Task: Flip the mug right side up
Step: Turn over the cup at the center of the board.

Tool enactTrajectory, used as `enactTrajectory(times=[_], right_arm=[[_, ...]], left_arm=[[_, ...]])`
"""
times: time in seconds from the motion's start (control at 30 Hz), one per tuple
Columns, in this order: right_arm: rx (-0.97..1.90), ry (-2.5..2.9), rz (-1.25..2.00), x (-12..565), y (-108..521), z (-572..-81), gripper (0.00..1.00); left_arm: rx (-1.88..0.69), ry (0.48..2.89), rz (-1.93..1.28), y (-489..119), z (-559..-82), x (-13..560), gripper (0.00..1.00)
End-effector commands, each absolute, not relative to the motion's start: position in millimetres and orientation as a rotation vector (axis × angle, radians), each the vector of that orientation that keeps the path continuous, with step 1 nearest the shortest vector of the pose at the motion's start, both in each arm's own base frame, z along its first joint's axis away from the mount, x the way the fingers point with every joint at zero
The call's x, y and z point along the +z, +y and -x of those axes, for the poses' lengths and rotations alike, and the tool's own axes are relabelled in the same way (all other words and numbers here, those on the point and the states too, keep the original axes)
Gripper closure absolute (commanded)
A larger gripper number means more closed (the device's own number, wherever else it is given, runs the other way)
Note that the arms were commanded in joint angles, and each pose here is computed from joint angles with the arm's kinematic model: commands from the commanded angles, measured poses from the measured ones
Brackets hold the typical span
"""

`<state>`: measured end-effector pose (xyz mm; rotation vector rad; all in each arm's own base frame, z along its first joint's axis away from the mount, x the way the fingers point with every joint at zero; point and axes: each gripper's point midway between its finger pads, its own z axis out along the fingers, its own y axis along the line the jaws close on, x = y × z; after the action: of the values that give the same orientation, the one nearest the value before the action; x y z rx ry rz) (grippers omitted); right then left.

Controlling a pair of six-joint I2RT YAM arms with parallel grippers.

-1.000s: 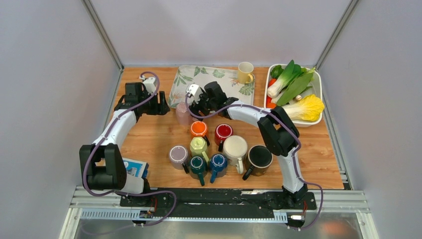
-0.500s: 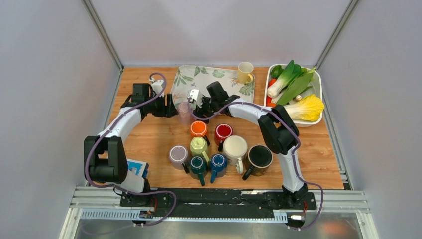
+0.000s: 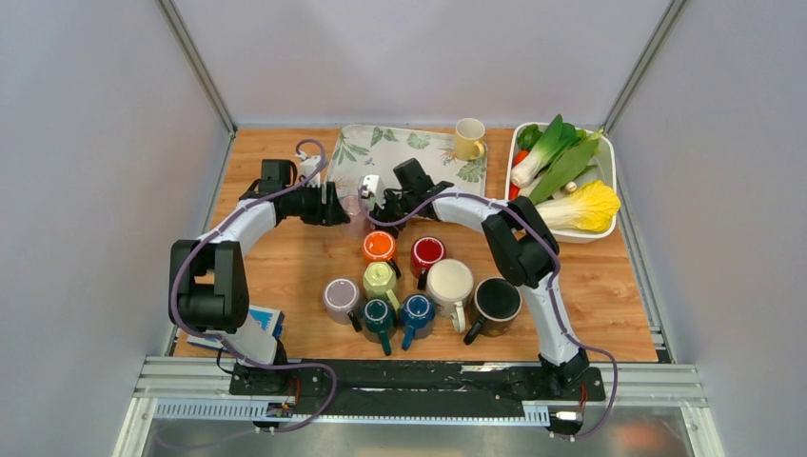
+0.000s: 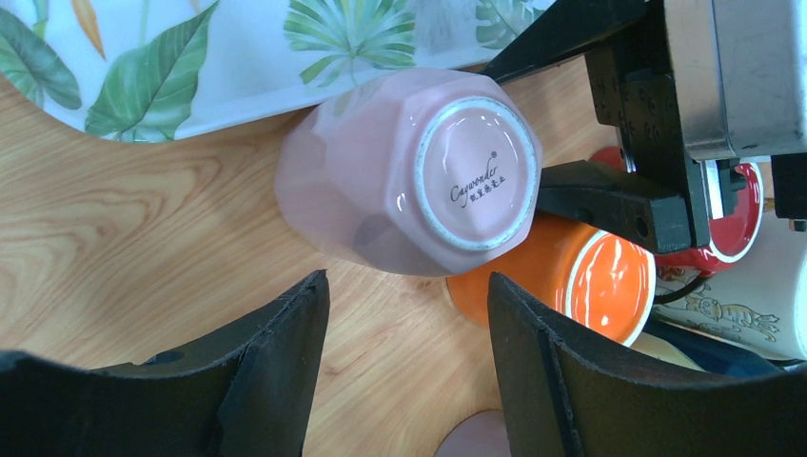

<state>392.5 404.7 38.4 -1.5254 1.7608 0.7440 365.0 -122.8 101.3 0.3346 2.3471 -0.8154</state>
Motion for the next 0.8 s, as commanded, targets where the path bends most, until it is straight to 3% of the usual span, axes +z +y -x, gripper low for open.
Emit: enactTrajectory(times=[0.0,0.17,0.3,0.53,0.77], right_arm=[[0.829,1.709,1.503,59,420,-391,0.44],[0.892,1.710,1.502,56,423,-384,0.53],[0.883,1.727,1.473,59,422,-389,0.79],[0.891,1.713,1.384,102,408,-402,1.00],[0.973,1.674,1.305,147,411,-407,1.00]], left_arm=[[-0.841,2.250,-0.430,-133,-378,121,0.31],[-0.850,2.252,-0.454,-139,-378,121,0.32],[-0.853,2.253,-0.452,-141,-380,121,0.32],[-0.779,2.170,-0.489,-133,-383,162,0.27],[-0.540,1.979,-0.666,-115,-364,193,0.25]])
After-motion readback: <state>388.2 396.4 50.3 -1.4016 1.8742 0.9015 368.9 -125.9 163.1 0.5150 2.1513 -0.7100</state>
